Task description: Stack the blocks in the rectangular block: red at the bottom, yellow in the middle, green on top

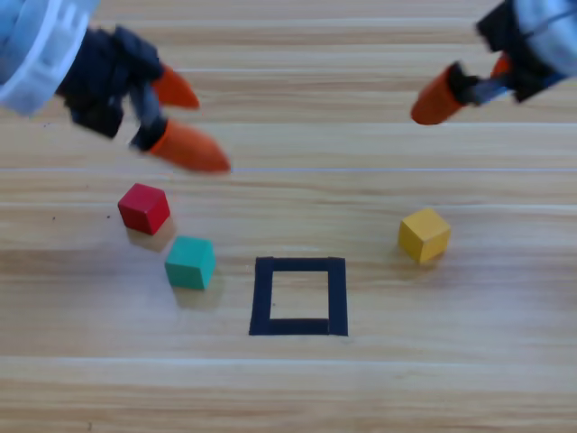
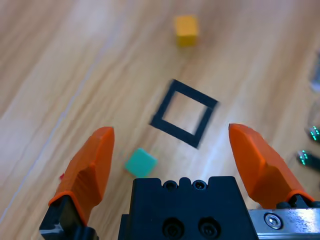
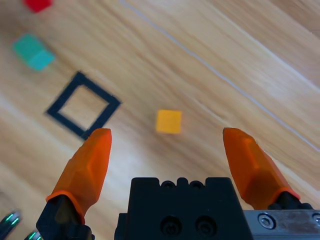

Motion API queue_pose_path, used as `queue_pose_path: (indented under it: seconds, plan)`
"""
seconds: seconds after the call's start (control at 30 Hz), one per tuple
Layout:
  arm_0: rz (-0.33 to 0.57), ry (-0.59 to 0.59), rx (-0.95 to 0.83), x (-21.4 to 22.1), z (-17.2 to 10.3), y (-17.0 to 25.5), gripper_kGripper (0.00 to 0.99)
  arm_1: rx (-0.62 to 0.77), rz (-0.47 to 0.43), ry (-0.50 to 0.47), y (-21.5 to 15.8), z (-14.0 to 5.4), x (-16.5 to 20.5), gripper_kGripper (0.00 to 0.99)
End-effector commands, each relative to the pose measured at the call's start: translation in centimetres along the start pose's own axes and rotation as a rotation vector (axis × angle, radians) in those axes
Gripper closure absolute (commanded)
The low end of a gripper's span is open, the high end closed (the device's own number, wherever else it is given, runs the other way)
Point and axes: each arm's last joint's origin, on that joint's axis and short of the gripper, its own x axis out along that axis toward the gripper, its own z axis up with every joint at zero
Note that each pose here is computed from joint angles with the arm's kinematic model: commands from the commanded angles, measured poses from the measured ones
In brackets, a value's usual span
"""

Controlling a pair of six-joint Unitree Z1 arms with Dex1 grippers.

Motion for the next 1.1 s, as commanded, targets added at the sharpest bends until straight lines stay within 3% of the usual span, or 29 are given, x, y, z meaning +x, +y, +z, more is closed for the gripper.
queue_pose_path:
  seconds: [0.03, 0.2, 0.33, 0.5, 0.63, 0.9, 1.1]
  plan:
    - [0.277, -0.092, -0.312, -0.3, -1.1, 1.1, 0.031, 0.010, -0.098, 0.159, 0.4, 0.3, 8.3, 0.007]
    - [0.465, -0.171, -0.662, -0.5, -1.4, 1.9, 0.028, 0.027, -0.143, 0.212, 0.2, -0.1, 11.2, 0.007]
    - [0.522, -0.197, -0.814, -0.3, -1.6, 2.2, 0.028, 0.027, -0.169, 0.253, -0.1, -0.3, 13.6, 0.007]
    - [0.597, -0.115, -0.903, 0.3, -0.8, 2.9, 0.028, 0.010, -0.195, 0.314, 0.1, -1.1, 16.6, 0.008]
    - [0.659, -0.043, -1.037, 0.9, 1.5, 3.9, 0.024, 0.007, -0.199, 0.343, 0.1, -1.7, 17.4, 0.008]
    - [0.771, 0.135, -1.300, 6.7, 5.5, 5.6, 0.005, -0.032, -0.170, 0.384, 0.2, -2.2, 17.7, 0.008]
    - [0.814, 0.159, -1.480, 8.4, 5.6, 5.9, 0.011, -0.059, -0.125, 0.464, 0.6, -2.3, 18.8, 0.007]
